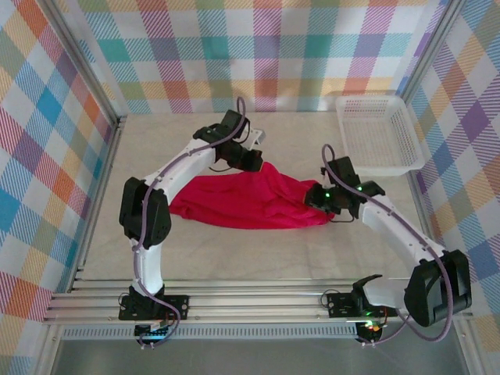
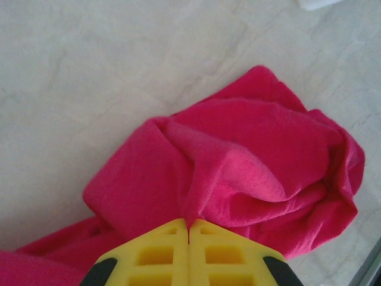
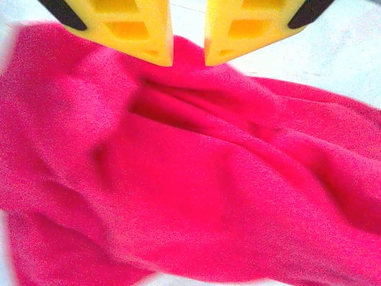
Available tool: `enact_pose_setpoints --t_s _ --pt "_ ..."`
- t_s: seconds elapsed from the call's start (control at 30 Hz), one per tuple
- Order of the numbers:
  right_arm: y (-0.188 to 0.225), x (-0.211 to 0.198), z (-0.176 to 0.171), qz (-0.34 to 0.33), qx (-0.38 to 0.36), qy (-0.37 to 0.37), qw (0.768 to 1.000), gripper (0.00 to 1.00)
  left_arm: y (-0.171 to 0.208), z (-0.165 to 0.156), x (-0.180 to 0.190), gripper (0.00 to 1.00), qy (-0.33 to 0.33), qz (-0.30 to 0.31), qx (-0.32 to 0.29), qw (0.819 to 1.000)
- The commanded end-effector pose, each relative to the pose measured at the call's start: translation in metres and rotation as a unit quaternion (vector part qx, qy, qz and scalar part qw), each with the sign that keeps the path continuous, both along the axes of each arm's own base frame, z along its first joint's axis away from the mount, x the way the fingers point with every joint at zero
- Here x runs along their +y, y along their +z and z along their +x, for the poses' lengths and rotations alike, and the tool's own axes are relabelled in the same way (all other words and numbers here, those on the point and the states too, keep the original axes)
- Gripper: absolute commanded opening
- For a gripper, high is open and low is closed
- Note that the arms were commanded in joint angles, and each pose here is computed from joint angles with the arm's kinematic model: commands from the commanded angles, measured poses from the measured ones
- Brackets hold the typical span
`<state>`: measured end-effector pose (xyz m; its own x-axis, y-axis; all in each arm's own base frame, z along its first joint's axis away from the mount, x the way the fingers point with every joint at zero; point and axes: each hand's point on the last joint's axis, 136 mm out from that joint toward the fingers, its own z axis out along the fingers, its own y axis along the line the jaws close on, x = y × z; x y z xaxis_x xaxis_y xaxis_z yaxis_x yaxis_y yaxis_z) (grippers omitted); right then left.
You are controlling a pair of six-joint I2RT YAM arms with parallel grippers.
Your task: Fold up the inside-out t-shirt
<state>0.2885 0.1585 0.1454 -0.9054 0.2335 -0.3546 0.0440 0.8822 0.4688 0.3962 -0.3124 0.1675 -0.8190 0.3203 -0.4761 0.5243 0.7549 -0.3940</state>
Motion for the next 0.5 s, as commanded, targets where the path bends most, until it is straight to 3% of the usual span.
enact_pose_setpoints --t_s 0.0,0.27,0.47 --pt "0.010 0.040 0.031 0.053 -0.011 0.017 0.998 0.15 0.029 -0.010 -0.007 0.00 0.002 -0.035 -0.010 0.999" --pt "-0.023 0.101 0.076 0.092 0.022 0.021 0.995 0.04 0.053 -0.013 -0.005 0.00 0.007 -0.048 -0.024 0.999" --pt "-0.052 0.071 0.104 -0.008 0.019 -0.052 0.998 0.01 0.085 -0.022 0.003 0.00 0.007 -0.058 -0.051 0.997"
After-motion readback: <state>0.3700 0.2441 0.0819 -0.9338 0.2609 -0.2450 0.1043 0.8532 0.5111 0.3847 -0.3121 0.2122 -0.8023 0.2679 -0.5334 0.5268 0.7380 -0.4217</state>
